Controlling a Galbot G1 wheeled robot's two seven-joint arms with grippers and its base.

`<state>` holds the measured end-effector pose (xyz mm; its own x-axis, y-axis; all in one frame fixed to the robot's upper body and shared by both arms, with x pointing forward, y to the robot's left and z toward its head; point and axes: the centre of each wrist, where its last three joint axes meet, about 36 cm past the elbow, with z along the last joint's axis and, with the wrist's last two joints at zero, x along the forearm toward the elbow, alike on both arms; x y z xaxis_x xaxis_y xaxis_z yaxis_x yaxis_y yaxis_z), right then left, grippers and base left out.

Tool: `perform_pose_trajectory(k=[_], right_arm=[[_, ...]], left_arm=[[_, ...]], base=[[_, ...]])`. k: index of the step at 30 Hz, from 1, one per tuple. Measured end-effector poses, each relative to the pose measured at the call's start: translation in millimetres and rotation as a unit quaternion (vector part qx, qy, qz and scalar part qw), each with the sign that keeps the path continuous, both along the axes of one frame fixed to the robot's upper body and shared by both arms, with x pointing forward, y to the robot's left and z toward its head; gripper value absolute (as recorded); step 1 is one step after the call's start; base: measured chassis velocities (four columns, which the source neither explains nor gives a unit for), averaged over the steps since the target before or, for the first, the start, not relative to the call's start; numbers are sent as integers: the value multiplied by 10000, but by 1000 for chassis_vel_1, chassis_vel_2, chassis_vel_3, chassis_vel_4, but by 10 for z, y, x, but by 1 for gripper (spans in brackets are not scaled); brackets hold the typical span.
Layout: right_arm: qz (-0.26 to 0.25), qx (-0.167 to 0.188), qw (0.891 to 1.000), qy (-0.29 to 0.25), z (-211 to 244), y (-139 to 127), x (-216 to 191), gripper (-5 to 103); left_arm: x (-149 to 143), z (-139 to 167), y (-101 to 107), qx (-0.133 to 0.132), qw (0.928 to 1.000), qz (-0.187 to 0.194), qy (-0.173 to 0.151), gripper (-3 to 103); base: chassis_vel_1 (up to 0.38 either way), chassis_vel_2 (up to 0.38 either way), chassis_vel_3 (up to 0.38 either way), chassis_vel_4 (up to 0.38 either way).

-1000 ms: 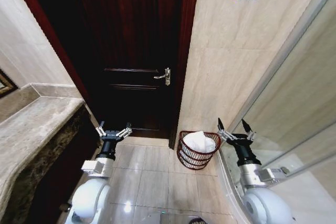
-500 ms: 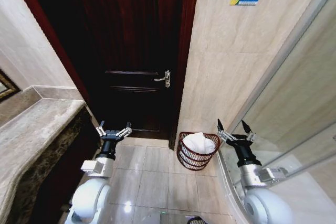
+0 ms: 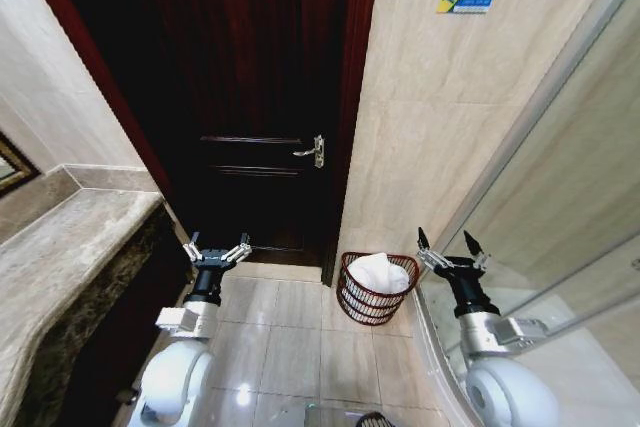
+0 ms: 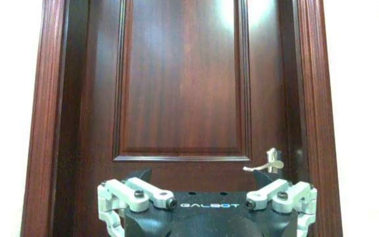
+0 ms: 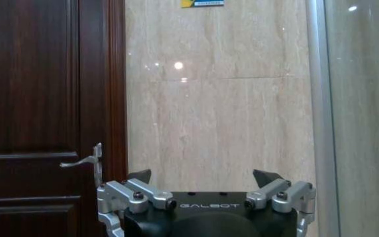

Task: Discard the used towel into the hamper.

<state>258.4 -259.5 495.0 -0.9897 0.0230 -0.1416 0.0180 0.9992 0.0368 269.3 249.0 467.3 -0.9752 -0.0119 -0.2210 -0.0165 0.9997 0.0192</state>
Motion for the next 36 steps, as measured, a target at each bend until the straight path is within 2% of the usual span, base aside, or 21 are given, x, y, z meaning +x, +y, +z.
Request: perform_pose_trajectory(k=[9, 36], right_arm=[[-17, -22, 10000, 95, -32, 1, -8, 100], [33, -119, 9998, 164, -136, -53, -130, 100]], left_arm=[[-18, 59, 7, 40, 10000, 39, -9, 100], [-93, 34, -78, 81, 10000, 12, 34, 100]], base=[[88, -79, -75, 72], [178, -184, -181, 177]])
